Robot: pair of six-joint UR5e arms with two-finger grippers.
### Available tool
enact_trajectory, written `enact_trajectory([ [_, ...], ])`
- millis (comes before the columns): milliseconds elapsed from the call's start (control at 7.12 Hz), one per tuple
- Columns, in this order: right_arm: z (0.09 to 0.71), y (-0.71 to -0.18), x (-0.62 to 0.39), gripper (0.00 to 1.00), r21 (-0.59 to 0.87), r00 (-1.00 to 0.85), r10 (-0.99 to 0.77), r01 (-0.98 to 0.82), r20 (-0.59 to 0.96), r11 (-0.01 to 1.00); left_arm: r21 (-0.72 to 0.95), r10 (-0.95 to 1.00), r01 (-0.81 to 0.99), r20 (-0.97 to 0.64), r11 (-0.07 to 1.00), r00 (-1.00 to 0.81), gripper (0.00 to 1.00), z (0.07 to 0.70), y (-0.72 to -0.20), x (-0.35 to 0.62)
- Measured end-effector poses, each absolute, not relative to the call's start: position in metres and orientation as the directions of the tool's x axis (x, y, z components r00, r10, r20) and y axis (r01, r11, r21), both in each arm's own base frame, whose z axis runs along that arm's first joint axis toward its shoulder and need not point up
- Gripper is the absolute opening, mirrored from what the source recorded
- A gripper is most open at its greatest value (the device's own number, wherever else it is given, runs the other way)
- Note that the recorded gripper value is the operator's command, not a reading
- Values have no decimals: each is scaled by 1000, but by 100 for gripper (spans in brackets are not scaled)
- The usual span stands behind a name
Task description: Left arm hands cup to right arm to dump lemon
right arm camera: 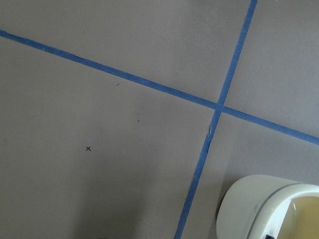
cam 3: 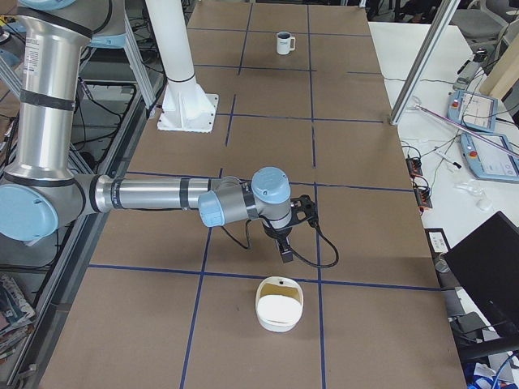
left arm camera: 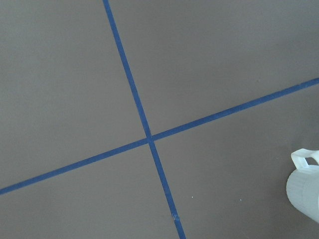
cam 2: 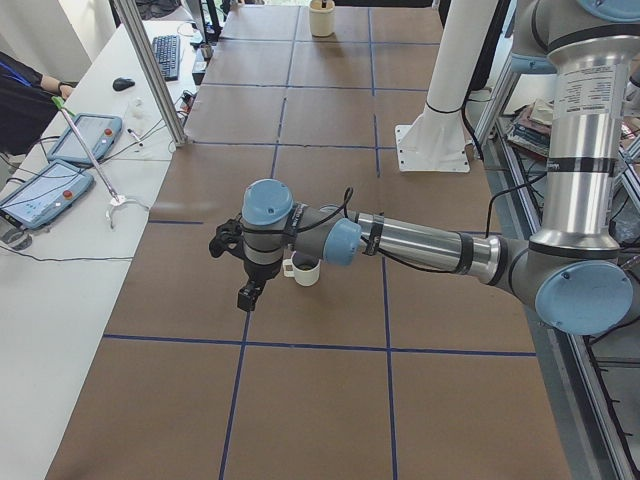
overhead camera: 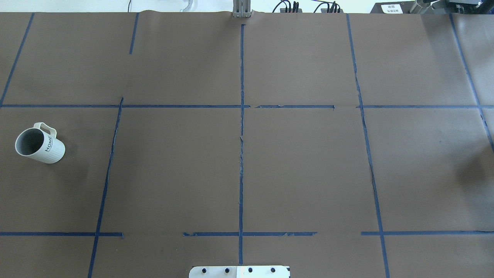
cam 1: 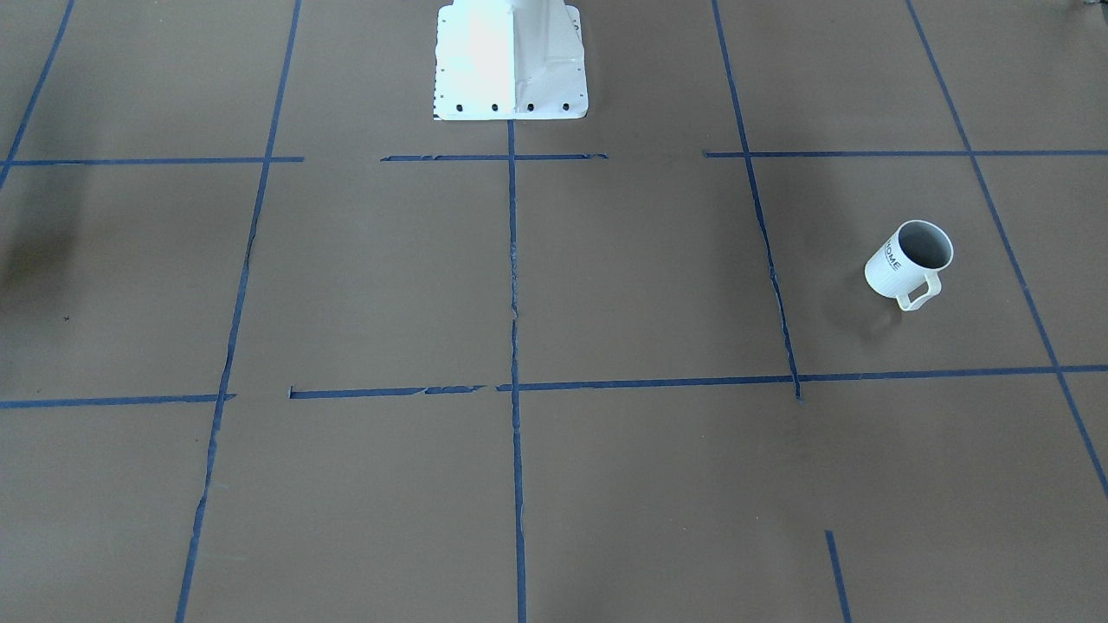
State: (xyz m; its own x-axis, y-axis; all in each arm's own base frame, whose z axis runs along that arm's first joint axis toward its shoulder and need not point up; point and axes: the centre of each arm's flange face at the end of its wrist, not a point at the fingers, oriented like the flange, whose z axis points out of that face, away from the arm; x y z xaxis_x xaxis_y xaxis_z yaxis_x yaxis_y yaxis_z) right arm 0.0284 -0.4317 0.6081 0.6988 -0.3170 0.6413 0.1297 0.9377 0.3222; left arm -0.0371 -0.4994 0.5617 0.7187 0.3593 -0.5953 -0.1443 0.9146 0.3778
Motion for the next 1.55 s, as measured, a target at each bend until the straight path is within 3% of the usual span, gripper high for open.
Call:
enact_trajectory([
  [281, 608, -431, 29, 100, 323, 699, -317, 129, 642, 938, 318, 308, -123, -637, 940, 707, 100, 571, -487, 9],
  [702, 608, -431, 29, 100, 323, 699, -317, 129, 641, 938, 143, 80, 39, -736, 989, 672, 71, 583, -450, 105],
  [1405, 609, -432, 29, 100, 322, 699, -316, 128, 641, 938, 35, -34, 90, -749, 995, 661, 70, 579, -433, 161],
  [1545, 609, -432, 29, 100, 321, 699, -315, 128, 642, 938, 39, -22, 77, -743, 996, 669, 50, 580, -431, 171],
])
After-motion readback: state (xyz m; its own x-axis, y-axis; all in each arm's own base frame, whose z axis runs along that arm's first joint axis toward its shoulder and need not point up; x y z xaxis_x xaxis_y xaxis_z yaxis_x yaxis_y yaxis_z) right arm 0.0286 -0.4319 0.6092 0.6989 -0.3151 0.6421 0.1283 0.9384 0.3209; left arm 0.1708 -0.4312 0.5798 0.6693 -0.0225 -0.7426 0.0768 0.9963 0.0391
